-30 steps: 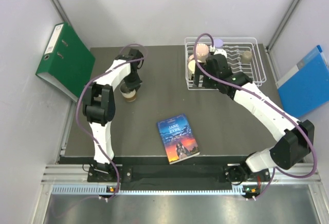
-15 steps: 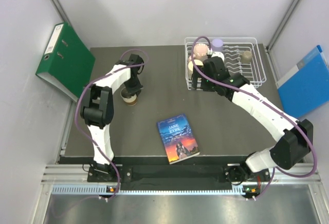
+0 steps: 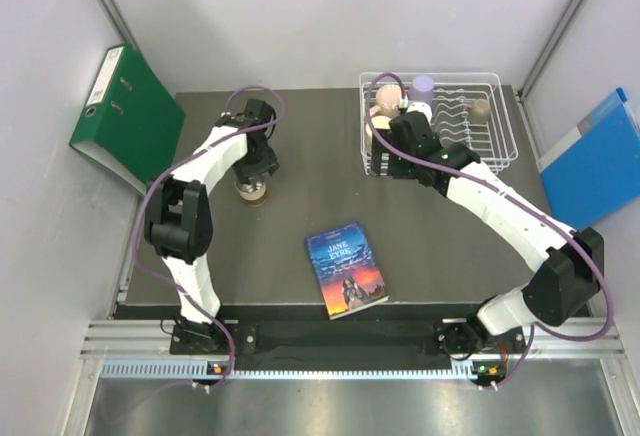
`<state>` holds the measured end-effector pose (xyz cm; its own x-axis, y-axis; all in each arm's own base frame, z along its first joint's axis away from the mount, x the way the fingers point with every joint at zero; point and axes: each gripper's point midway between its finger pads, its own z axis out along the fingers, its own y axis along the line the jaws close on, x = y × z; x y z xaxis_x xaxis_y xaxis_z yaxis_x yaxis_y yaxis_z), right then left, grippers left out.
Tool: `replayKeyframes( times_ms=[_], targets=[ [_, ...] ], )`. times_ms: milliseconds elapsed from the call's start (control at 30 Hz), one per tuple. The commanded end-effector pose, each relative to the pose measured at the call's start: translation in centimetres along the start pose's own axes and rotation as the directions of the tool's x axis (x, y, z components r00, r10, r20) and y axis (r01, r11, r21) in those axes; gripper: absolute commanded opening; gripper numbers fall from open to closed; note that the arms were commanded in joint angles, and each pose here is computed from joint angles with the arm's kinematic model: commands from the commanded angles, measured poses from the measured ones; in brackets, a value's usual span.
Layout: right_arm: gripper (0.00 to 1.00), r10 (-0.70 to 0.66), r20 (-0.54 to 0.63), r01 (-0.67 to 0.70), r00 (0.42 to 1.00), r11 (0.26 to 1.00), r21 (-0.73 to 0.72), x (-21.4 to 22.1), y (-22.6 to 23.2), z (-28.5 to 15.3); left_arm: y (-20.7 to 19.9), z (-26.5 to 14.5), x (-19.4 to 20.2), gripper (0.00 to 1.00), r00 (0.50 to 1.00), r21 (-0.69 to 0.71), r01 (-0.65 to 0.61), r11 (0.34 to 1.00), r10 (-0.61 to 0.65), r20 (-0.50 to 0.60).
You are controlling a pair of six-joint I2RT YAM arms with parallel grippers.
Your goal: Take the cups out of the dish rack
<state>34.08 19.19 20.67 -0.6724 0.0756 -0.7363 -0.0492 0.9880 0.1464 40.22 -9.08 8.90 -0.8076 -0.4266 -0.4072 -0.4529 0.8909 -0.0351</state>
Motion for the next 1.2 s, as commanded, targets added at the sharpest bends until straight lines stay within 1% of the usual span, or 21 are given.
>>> replayKeyframes(
  times_ms=[0, 33, 67, 100, 133, 167, 233, 300, 333, 367, 400, 433, 467, 500, 533, 600, 633, 667, 867, 1167],
  targets=[
    [1.00, -0.025, 0.095, 0.023, 0.995, 0.999, 0.028, -3.1, 0.5, -1.4, -0.1, -5.9, -3.4, 0.74, 0.985, 0.039, 0.017, 0.999, -0.024, 0.173],
    [1.00, -0.026, 0.132, 0.014, 0.991, 0.996, 0.089, -4.0, -0.5, -1.6, -0.1, -7.3, -3.8, 0.85, 0.979, 0.043, 0.011, 0.999, -0.020, 0.205],
    [1.00, -0.033, 0.141, 0.015, 0.989, 0.992, 0.128, -4.2, -1.0, -1.4, -0.2, -8.4, -4.1, 0.95, 0.967, 0.027, -0.006, 1.000, -0.001, 0.255],
    [1.00, -0.049, 0.152, 0.024, 0.987, 0.987, 0.160, -4.6, -1.5, -1.3, -0.4, -9.2, -4.1, 0.99, 0.959, 0.027, -0.023, 0.999, 0.014, 0.282],
    [1.00, -0.058, 0.181, 0.021, 0.982, 0.979, 0.202, -5.5, -2.1, -1.4, -0.7, -10.7, -4.5, 0.99, 0.944, 0.047, -0.042, 0.998, 0.024, 0.328],
    [1.00, -0.072, 0.183, 0.030, 0.981, 0.973, 0.227, -5.7, -2.3, -0.9, -1.3, -11.4, -4.0, 0.99, 0.937, 0.052, -0.069, 0.996, 0.047, 0.345],
    [1.00, -0.079, 0.221, 0.019, 0.972, 0.965, 0.261, -6.8, -2.3, -0.3, -1.6, -12.4, -3.4, 0.99, 0.929, 0.086, -0.077, 0.993, 0.041, 0.367],
    [1.00, -0.097, 0.226, 0.045, 0.969, 0.974, 0.223, -8.0, -1.5, 0.3, -2.0, -12.8, -2.9, 0.99, 0.932, 0.125, -0.061, 0.990, 0.011, 0.363],
    [1.00, -0.113, 0.200, 0.074, 0.973, 0.979, 0.192, -7.7, -0.6, 1.6, -1.7, -12.8, -2.4, 0.99, 0.935, 0.137, -0.026, 0.990, -0.024, 0.354],
    [1.00, -0.124, 0.190, 0.085, 0.974, 0.976, 0.202, -7.9, -0.6, 2.1, -1.9, -12.8, -2.3, 0.99, 0.935, 0.158, -0.022, 0.987, -0.036, 0.352],
    [1.00, -0.127, 0.200, 0.085, 0.972, 0.975, 0.204, -8.9, -0.3, 2.3, -2.1, -12.7, -1.9, 0.99, 0.938, 0.173, -0.030, 0.984, -0.032, 0.346],
    [1.00, -0.137, 0.160, 0.103, 0.977, 0.973, 0.207, -8.2, -0.2, 3.9, -1.9, -12.6, -1.2, 0.99, 0.940, 0.180, -0.030, 0.983, -0.034, 0.341],
    [0.99, -0.130, 0.153, 0.098, 0.980, 0.975, 0.201, -8.4, -0.2, 4.7, -1.9, -12.5, -0.8, 0.99, 0.943, 0.190, -0.033, 0.981, -0.032, 0.332],
    [0.95, -0.124, 0.152, 0.094, 0.981, 0.977, 0.191, -8.5, -0.1, 5.3, -2.4, -12.6, -0.3, 0.99, 0.949, 0.221, -0.044, 0.974, -0.029, 0.313],
    [0.86, -0.124, 0.130, 0.098, 0.984, 0.977, 0.191, -7.9, 0.0, 6.7, -2.2, -12.5, 0.3, 0.99, 0.953, 0.225, -0.052, 0.973, -0.019, 0.303],
    [0.76, -0.106, 0.125, 0.080, 0.987, 0.977, 0.199, -8.0, -0.3, 7.9, -2.1, -12.4, 1.1, 0.98, 0.959, 0.226, -0.059, 0.972, -0.008, 0.282],
    [0.70, -0.105, 0.098, 0.084, 0.990, 0.976, 0.199, -7.3, -0.3, 9.1, -2.2, -12.4, 1.7, 0.98, 0.964, 0.230, -0.064, 0.971, 0.001, 0.265],
    [0.68, -0.091, 0.095, 0.069, 0.991, 0.975, 0.209, -7.3, -0.8, 9.7, -2.1, -12.4, 1.9, 0.98, 0.965, 0.230, -0.062, 0.971, 0.000, 0.261],
    [0.66, -0.025, 0.070, 0.011, 0.997, 0.982, 0.191, -6.5, -1.3, 12.4, -1.4, -13.1, 2.2, 0.98, 0.958, 0.232, -0.058, 0.971, -0.011, 0.285],
    [0.65, 0.035, 0.101, -0.045, 0.994, 0.994, 0.098, -7.0, 1.2, 14.7, -1.3, -13.9, 1.9, 0.98, 0.945, 0.271, -0.054, 0.961, -0.039, 0.324]
  ],
)
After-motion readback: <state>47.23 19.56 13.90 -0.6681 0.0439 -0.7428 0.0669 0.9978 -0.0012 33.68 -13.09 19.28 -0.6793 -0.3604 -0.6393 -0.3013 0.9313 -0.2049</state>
